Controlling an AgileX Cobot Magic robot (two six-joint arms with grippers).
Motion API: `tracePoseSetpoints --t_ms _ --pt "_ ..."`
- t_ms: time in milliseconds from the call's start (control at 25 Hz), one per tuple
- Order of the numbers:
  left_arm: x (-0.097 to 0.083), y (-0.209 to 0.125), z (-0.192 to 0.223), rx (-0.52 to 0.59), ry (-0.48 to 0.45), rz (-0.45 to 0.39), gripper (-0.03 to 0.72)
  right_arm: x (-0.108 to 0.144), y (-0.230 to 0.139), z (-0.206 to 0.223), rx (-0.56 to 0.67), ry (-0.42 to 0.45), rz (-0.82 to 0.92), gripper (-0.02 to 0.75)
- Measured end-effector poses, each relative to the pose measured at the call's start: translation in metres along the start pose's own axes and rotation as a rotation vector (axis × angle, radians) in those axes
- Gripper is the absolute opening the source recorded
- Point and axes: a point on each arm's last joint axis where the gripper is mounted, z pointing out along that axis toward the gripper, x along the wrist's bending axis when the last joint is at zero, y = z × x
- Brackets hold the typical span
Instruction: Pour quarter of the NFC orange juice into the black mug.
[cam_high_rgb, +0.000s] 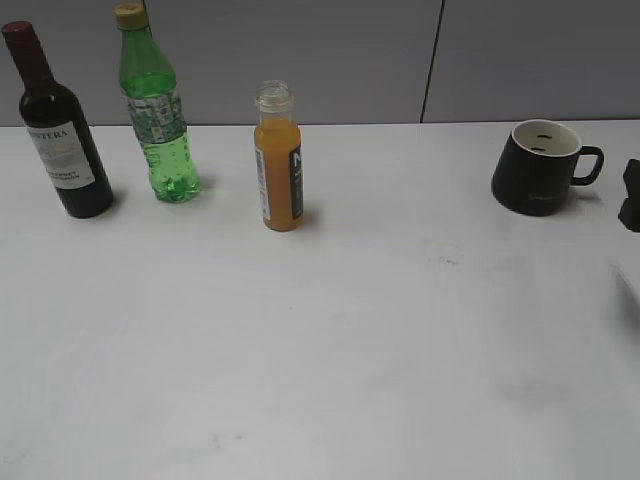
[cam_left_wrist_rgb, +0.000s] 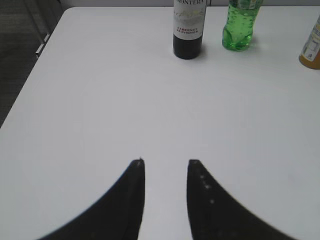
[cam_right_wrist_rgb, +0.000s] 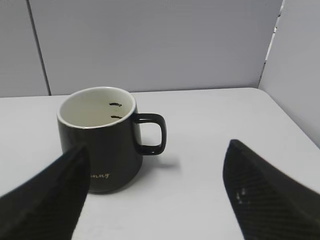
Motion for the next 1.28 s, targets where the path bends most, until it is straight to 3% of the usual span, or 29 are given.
tracePoseSetpoints --t_ms 520,1280 --pt "0.0 0.0 0.0 0.0 0.0 0.0 0.232 -0.01 -0.026 0.06 0.023 -0.074 -0.022 0.613" --pt "0.0 0.0 0.0 0.0 0.0 0.0 0.232 -0.009 -0.058 0.109 0.026 -0.024 -0.053 0.603"
